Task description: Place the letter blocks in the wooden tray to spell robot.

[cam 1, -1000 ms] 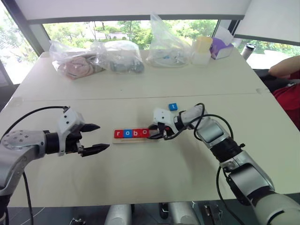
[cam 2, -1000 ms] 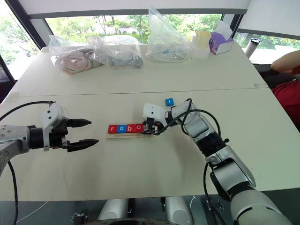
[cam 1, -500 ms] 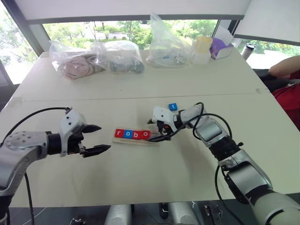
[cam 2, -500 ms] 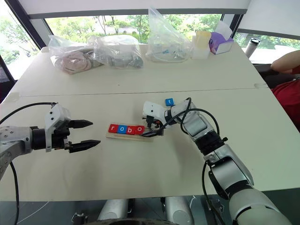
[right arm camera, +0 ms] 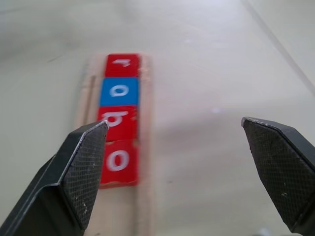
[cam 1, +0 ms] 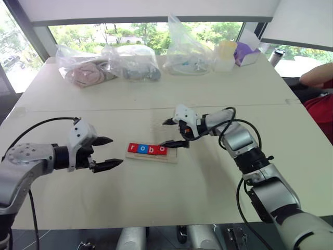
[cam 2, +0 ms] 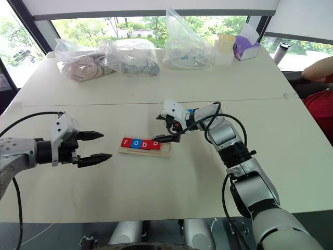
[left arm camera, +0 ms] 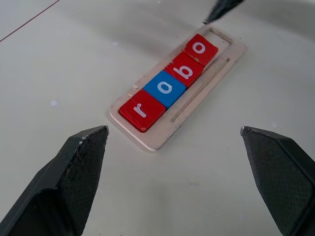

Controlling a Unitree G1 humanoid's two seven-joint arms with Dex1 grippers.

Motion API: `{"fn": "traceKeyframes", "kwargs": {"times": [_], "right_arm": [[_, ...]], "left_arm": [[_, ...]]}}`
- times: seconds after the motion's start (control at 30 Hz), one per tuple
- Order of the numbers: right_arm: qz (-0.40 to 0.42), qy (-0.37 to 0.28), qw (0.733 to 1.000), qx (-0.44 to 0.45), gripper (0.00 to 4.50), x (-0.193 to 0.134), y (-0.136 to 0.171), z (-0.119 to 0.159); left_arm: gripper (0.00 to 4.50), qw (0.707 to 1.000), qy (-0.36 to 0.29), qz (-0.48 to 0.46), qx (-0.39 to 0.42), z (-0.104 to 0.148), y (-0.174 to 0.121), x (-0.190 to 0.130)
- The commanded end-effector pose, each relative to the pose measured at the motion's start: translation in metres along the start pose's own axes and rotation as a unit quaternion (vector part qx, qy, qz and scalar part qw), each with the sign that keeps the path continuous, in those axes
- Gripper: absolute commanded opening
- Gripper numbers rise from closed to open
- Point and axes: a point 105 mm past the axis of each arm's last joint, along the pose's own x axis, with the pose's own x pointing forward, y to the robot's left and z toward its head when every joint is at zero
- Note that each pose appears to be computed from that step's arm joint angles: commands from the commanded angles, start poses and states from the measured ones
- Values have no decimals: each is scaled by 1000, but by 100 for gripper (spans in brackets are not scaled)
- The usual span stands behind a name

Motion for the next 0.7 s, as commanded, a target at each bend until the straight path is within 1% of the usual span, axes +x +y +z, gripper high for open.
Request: {"fn": "traceKeyframes", "kwargs": {"times": [0.03, 0.13, 0.23, 0.47, 0.7], "right_arm": [[-44, 16, 999, -27, 445, 3, -14, -3], [-46, 42, 997, -45, 445, 7, -14, -13], [-32, 47, 997, -49, 445, 9, -9, -18], [-13, 35, 998, -49, 445, 13, 2, -18], [-16, 23, 998, -55, 445, 12, 3, -9]], "left_arm": [[450, 1000, -10, -2, 15, 8, -1, 0], [450, 1000, -11, -3, 15, 8, 0, 1], [450, 1000, -11, -3, 16, 9, 1, 1], [450, 1000, -11, 0, 16, 9, 1, 0], [450, 1000, -11, -1, 14, 8, 1, 1]]}}
